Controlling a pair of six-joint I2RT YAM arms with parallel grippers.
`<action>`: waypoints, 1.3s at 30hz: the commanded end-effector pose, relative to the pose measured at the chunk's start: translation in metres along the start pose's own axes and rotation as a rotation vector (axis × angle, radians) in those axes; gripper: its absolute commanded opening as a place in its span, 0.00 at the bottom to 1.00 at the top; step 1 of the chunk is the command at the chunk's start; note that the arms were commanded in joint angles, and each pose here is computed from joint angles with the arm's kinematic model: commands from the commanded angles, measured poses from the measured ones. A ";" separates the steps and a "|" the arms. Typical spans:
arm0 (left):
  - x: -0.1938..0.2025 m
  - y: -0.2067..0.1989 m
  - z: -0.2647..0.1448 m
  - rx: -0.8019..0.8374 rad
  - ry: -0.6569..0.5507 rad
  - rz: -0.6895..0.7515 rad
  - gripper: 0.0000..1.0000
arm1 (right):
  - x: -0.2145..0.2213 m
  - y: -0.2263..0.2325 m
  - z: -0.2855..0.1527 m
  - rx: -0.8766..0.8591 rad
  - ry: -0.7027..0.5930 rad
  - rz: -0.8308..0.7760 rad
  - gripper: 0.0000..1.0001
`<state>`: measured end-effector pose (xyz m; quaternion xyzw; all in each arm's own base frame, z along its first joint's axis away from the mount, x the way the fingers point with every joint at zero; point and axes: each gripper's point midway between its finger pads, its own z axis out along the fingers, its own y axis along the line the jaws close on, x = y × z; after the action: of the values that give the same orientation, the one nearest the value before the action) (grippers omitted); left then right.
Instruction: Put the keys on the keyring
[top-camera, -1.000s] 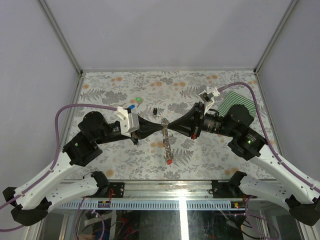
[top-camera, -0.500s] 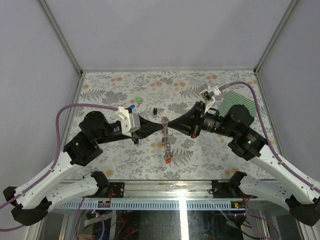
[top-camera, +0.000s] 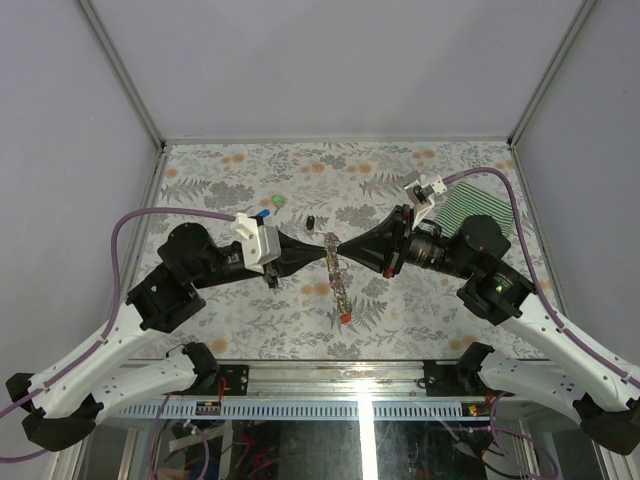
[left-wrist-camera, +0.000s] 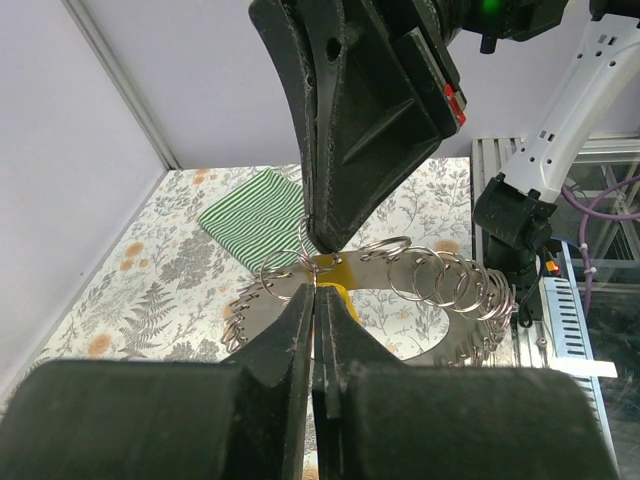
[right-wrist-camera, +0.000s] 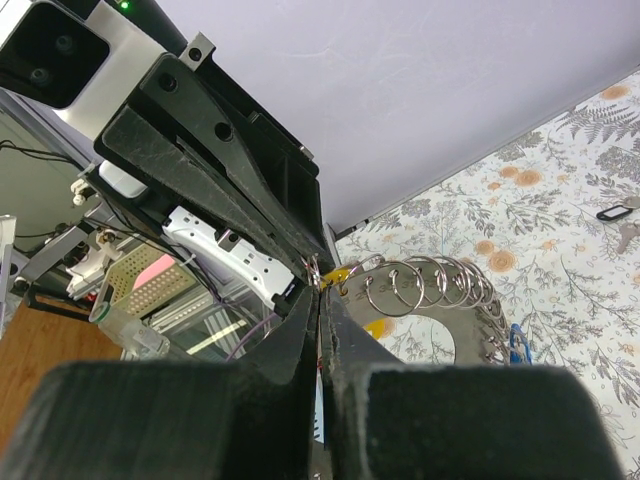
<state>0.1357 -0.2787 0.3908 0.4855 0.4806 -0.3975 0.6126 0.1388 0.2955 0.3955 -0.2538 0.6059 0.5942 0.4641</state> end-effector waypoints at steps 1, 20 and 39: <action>-0.028 0.009 -0.007 -0.060 -0.066 0.030 0.00 | -0.037 0.030 -0.007 -0.086 -0.127 -0.087 0.00; -0.029 0.014 -0.006 -0.081 -0.074 0.030 0.00 | -0.025 0.027 0.000 -0.095 -0.042 -0.081 0.00; -0.027 0.006 0.001 -0.023 -0.071 0.030 0.00 | -0.023 0.021 0.003 -0.076 -0.039 -0.067 0.00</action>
<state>0.1421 -0.2787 0.3896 0.4776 0.4901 -0.3889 0.6168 0.1373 0.2991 0.3873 -0.2708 0.6116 0.5897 0.4526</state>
